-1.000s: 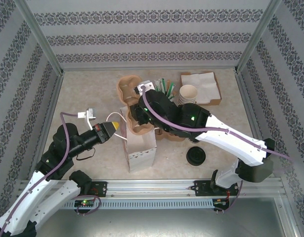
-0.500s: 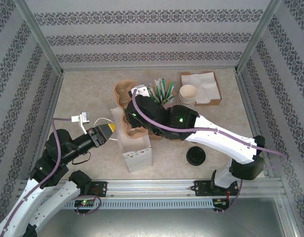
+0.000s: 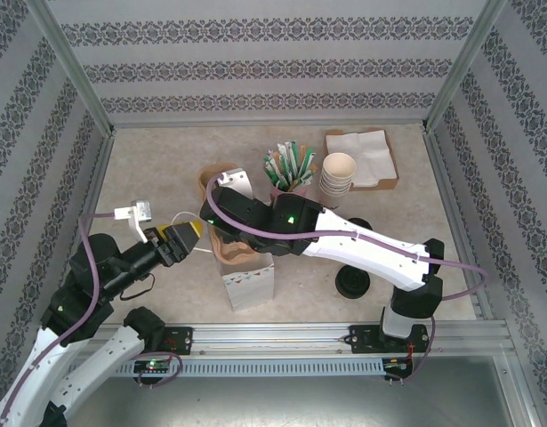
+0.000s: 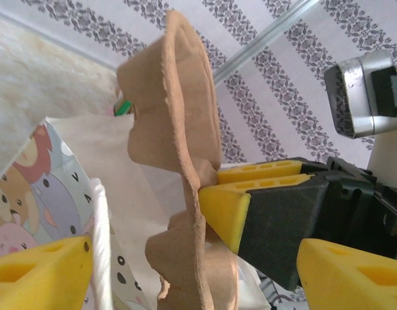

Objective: Pack the takeout coffee

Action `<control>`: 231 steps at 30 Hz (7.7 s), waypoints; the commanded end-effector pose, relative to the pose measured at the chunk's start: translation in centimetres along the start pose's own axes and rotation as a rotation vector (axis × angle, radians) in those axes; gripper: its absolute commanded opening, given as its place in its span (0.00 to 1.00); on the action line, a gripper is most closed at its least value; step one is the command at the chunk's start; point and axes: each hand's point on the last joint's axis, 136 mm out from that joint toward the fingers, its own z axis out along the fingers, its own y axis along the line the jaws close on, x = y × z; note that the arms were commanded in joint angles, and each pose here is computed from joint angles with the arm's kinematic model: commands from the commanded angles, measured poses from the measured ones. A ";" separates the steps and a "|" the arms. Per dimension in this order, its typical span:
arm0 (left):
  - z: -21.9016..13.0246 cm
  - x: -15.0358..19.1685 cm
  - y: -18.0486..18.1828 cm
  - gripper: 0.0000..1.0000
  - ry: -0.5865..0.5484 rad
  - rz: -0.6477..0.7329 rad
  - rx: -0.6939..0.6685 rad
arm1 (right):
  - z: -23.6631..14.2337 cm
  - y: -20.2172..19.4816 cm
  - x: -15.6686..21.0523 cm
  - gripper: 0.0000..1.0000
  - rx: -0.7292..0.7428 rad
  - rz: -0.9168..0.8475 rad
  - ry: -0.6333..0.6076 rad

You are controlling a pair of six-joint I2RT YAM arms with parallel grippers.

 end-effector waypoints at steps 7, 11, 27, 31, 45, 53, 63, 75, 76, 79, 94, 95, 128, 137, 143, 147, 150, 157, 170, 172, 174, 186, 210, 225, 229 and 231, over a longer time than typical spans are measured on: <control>-1.3 -2.0 0.5 0.84 -0.087 0.129 -0.080 | 0.0 -0.8 1.7 0.26 0.062 0.017 0.066; -1.1 -2.1 1.2 0.84 -0.099 0.135 -0.107 | 0.4 -0.5 2.5 0.26 0.054 0.016 0.104; -0.7 -2.4 2.3 0.84 -0.112 0.143 -0.171 | 1.6 -1.0 4.5 0.27 0.110 -0.049 0.229; -0.7 -2.4 2.4 0.84 -0.113 0.145 -0.174 | 1.9 -1.3 4.9 0.27 0.118 -0.043 0.263; 0.2 -2.1 2.6 0.83 -0.093 0.147 -0.176 | 4.5 -1.8 5.8 0.27 0.120 -0.034 0.348; 0.7 -1.9 3.3 0.82 -0.082 0.162 -0.207 | 3.6 -1.6 5.6 0.26 0.096 -0.041 0.361; 1.4 -1.5 3.9 0.70 -0.063 0.158 -0.225 | 2.2 -2.2 5.9 0.26 0.128 -0.061 0.357; 1.8 -0.9 5.0 0.39 -0.037 0.151 -0.269 | 1.3 -2.6 5.7 0.26 0.128 -0.080 0.327; 1.7 -0.9 5.1 0.37 -0.035 0.151 -0.275 | 1.2 -2.6 5.6 0.26 0.124 -0.078 0.321; 1.6 -0.9 5.2 0.31 -0.031 0.153 -0.289 | 0.8 -2.7 5.3 0.26 0.117 -0.076 0.306; 2.6 -0.2 2.1 0.34 0.005 0.157 -0.105 | 2.9 -3.5 9.4 0.27 0.141 -0.109 0.431; 2.6 -0.2 1.7 0.37 0.009 0.160 -0.085 | 3.1 -3.4 9.5 0.27 0.133 -0.111 0.428; 2.5 0.3 -0.3 0.44 0.016 0.146 0.038 | 9.1 -3.5 13.3 0.27 0.083 -0.109 0.537; 2.3 0.1 -0.4 0.44 0.011 0.143 0.040 | 10.9 -3.9 14.9 0.27 0.077 -0.103 0.577; 2.2 -0.1 -0.9 0.44 0.006 0.139 0.059 | 12.4 -3.8 15.9 0.27 0.067 -0.105 0.599; 2.2 -0.2 -1.0 0.44 0.005 0.137 0.060 | 13.1 -4.4 16.8 0.27 0.082 -0.107 0.627; 2.1 -0.3 -1.1 0.44 0.000 0.138 0.062 | 13.7 -4.5 17.1 0.27 0.081 -0.105 0.632; 1.7 -0.5 -1.2 0.44 -0.012 0.138 0.063 | 14.8 -4.8 18.3 0.28 0.094 -0.115 0.667; 1.4 -0.9 -1.0 0.29 -0.032 0.146 0.049 | 14.0 -4.4 16.6 0.29 0.048 -0.072 0.606; 1.1 -1.1 -1.0 0.28 -0.046 0.145 0.046 | 14.0 -4.5 16.6 0.29 0.046 -0.072 0.601; 1.0 -1.1 -1.3 0.29 -0.051 0.143 0.057 | 14.2 -4.8 17.0 0.29 0.051 -0.072 0.611; 1.2 -1.0 -2.0 0.29 -0.035 0.134 0.095 | 17.1 -5.8 20.4 0.29 0.101 -0.087 0.694; 1.4 -0.7 -1.2 0.32 -0.030 0.117 0.066 | 14.4 -4.2 14.5 0.57 0.037 -0.061 0.534; 2.1 -0.3 0.3 0.32 -0.019 0.113 0.002 | 8.8 -2.5 7.5 0.58 -0.045 -0.066 0.364; 2.2 -0.5 0.7 0.32 -0.032 0.111 -0.014 | 6.7 -2.1 4.8 0.58 -0.069 -0.063 0.290; 2.3 -0.5 0.9 0.32 -0.039 0.107 -0.023 | 5.7 -2.0 3.5 0.58 -0.084 -0.062 0.252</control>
